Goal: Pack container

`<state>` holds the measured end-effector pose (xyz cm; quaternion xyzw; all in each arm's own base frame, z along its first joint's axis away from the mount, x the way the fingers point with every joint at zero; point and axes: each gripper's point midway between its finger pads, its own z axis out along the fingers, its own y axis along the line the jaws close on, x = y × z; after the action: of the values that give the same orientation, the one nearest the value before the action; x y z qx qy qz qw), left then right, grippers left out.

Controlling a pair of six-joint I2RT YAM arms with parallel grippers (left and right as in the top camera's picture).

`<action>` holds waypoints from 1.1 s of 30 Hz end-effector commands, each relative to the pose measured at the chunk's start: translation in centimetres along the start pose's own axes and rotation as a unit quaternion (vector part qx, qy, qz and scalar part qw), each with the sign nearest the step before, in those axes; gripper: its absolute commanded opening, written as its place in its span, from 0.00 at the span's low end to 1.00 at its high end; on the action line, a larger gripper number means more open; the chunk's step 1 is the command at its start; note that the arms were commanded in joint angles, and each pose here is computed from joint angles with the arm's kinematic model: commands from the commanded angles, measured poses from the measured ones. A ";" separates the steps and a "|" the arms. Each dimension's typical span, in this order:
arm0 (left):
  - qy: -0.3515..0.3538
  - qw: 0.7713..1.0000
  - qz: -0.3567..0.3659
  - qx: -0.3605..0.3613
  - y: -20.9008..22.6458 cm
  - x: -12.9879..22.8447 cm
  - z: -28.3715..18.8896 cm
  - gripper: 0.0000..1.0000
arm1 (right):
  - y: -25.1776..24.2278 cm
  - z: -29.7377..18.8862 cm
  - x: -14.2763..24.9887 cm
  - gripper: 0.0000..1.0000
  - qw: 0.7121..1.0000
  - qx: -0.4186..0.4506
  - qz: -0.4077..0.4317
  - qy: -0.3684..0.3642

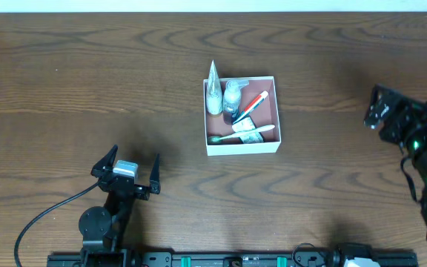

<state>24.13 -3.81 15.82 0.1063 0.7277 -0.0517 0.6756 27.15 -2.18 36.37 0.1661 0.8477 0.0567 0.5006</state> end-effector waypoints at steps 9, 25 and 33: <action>0.025 1.000 -0.009 0.001 0.0 1.6 0.1 0.98 | -0.1 1.0 6.2 0.99 0.997 -0.061 0.020 -0.048; 0.025 1.000 -0.009 0.001 0.0 1.6 0.1 0.98 | 1.1 2.2 12.7 0.99 0.939 -0.195 -0.094 -0.266; 0.025 1.000 -0.009 0.001 0.0 1.6 0.1 0.98 | 0.7 3.4 14.7 0.99 0.924 -0.191 -0.142 -0.301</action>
<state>24.14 -3.70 15.81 0.1040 0.7288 -0.0493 0.6750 23.64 2.85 23.46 -0.0155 0.6476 0.1146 0.7531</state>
